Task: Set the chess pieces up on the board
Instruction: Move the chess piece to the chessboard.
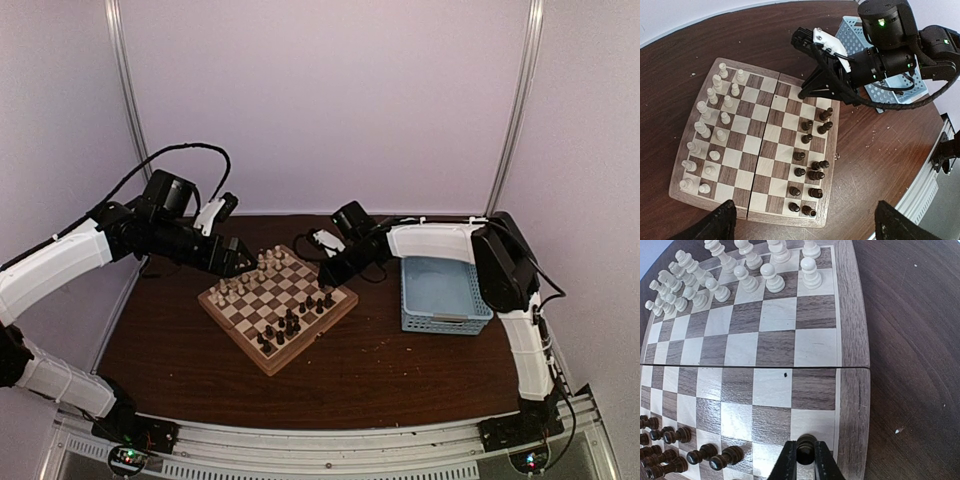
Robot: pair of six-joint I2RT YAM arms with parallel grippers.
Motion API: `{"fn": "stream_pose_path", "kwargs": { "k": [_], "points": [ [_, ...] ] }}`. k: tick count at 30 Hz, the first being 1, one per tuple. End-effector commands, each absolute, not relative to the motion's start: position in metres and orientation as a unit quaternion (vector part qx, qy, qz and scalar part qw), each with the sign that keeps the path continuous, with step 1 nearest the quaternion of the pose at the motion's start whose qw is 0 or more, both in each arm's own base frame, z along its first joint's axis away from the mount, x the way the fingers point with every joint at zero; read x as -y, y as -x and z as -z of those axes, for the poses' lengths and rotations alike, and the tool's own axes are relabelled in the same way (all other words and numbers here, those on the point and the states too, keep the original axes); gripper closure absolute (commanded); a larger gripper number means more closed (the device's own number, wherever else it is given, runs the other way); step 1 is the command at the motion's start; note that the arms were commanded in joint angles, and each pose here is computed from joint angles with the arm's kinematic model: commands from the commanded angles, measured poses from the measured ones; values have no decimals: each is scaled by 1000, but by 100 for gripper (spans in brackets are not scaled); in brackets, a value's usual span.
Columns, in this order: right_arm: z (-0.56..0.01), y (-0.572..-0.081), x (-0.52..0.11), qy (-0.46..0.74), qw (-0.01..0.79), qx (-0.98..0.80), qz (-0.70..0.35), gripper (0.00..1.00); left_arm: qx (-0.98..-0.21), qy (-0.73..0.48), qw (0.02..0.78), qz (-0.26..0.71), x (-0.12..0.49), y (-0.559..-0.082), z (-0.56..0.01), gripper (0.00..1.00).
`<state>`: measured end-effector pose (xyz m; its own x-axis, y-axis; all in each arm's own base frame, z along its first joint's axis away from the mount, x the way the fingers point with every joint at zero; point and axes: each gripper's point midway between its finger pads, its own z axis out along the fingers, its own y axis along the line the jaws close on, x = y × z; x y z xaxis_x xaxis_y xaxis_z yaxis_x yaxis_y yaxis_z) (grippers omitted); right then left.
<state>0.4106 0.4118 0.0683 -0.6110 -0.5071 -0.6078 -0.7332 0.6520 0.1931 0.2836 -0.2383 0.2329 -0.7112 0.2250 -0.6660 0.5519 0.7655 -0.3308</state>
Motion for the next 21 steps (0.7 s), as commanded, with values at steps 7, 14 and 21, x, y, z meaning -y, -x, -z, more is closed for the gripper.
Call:
{"fn": "stream_pose_path", "kwargs": {
  "k": [7,14,21],
  "points": [
    [-89,-391,-423,397,267,-850,-220,90,-880,-222,327,263,236,-285,-241,4],
    [-88,-380,-421,414,257,-848,-209,90,-881,-222,324,265,236,-284,-239,4],
    [-90,-375,-417,423,253,-847,-197,90,-880,-222,326,266,237,-285,-241,4]
  ]
}}
